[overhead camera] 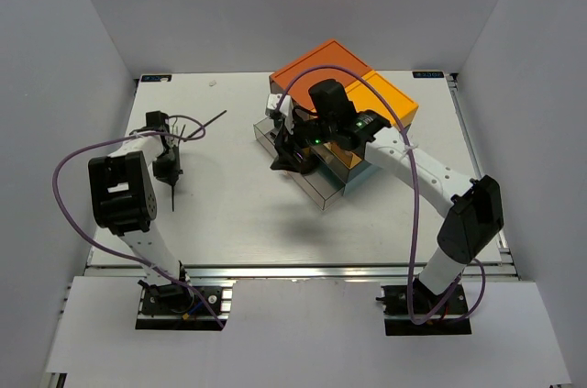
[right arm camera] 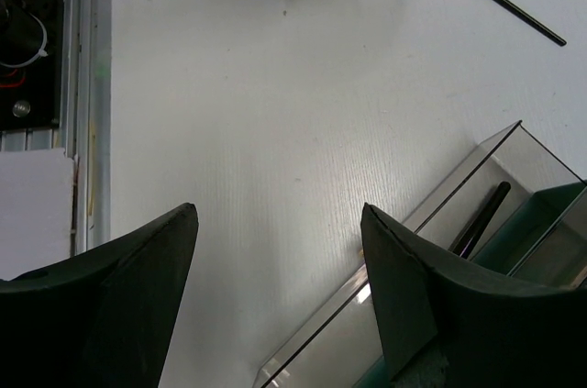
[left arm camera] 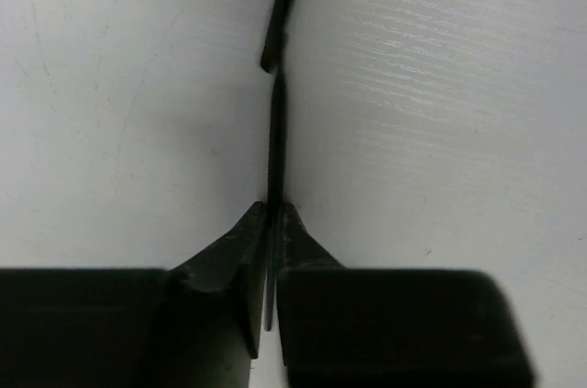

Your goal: Organize the makeup

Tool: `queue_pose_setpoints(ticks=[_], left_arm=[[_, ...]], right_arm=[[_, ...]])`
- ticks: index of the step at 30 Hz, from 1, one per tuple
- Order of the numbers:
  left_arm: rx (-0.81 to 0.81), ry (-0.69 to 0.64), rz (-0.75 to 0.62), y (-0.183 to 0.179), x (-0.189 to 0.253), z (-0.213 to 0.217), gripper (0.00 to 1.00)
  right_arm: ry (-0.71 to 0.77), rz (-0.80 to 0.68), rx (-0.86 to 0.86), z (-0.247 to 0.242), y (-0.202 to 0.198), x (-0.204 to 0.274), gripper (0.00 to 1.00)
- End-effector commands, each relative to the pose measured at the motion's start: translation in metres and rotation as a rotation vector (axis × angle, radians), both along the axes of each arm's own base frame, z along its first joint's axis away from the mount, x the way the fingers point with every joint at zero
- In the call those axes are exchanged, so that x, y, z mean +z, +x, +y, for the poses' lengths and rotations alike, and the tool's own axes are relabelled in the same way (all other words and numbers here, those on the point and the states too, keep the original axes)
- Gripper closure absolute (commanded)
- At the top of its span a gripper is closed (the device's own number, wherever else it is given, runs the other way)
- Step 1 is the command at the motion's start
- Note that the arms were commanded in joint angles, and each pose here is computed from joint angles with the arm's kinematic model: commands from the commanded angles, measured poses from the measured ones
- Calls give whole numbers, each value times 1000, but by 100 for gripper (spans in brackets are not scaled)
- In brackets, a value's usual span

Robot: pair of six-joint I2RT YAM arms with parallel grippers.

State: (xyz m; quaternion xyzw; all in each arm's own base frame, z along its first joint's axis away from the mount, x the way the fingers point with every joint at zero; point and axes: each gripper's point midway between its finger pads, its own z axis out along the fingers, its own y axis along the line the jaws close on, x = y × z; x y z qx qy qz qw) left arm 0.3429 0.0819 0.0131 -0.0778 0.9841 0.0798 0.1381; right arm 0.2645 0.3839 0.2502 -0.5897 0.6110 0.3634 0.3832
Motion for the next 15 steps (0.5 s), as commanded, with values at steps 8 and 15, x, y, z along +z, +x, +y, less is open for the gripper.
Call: queue_pose_setpoints(ticks=[8, 15], left_arm=[[9, -152, 35, -20, -20, -25, 100], [35, -614, -386, 26, 84, -106, 100]], right_arm=[[54, -64, -15, -3, 0, 28, 22], [86, 194, -13, 7, -17, 19, 11]])
